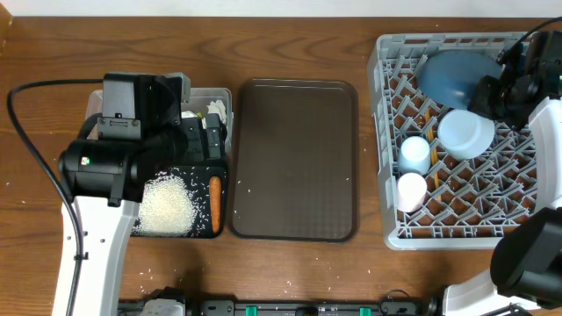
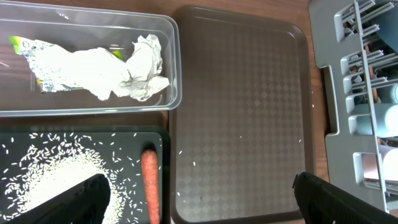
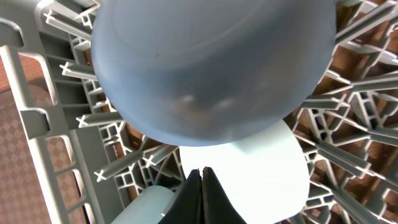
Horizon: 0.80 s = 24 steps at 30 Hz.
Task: Sort waste into correct bins and load items into the dishwasher rack
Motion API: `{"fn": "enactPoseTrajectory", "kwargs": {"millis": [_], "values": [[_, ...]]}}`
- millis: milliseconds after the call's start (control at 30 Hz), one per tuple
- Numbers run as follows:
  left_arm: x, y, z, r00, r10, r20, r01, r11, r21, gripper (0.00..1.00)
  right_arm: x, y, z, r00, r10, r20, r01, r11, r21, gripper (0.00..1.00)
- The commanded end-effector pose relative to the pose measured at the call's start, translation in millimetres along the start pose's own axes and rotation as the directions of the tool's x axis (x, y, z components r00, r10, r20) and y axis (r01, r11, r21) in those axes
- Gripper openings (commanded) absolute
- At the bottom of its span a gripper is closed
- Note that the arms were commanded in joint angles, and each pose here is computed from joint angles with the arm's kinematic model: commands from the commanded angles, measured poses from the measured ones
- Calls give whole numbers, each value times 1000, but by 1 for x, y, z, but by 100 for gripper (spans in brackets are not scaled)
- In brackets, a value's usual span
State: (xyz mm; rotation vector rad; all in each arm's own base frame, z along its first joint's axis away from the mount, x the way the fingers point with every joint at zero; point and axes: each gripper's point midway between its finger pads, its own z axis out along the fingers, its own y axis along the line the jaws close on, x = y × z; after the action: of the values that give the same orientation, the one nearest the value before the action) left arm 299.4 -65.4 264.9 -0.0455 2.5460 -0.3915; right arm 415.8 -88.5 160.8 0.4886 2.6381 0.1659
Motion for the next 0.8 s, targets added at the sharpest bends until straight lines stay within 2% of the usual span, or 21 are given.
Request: {"fn": "enactPoseTrajectory", "kwargs": {"millis": [0,133,267,467,767], "values": [[-1,3,0,1000,-6,4,6,1000,-13,97,6,-10,10,1000,10,-30,-9,1000,27,1],[-1,3,0,1000,-6,4,6,1000,-13,96,11,-14,28,998,15,-65,-13,999,33,1],[-1,3,0,1000,-6,4,6,1000,-13,97,4,-16,39,999,11,-45,-9,999,35,1],[-1,3,0,1000,-6,4,6,1000,-13,97,-10,-12,40,1000,-1,12,1,1000,23,5],[-1,3,0,1000,-6,4,6,1000,-13,97,-14,-12,40,1000,-3,26,2,1000,22,9]]}}
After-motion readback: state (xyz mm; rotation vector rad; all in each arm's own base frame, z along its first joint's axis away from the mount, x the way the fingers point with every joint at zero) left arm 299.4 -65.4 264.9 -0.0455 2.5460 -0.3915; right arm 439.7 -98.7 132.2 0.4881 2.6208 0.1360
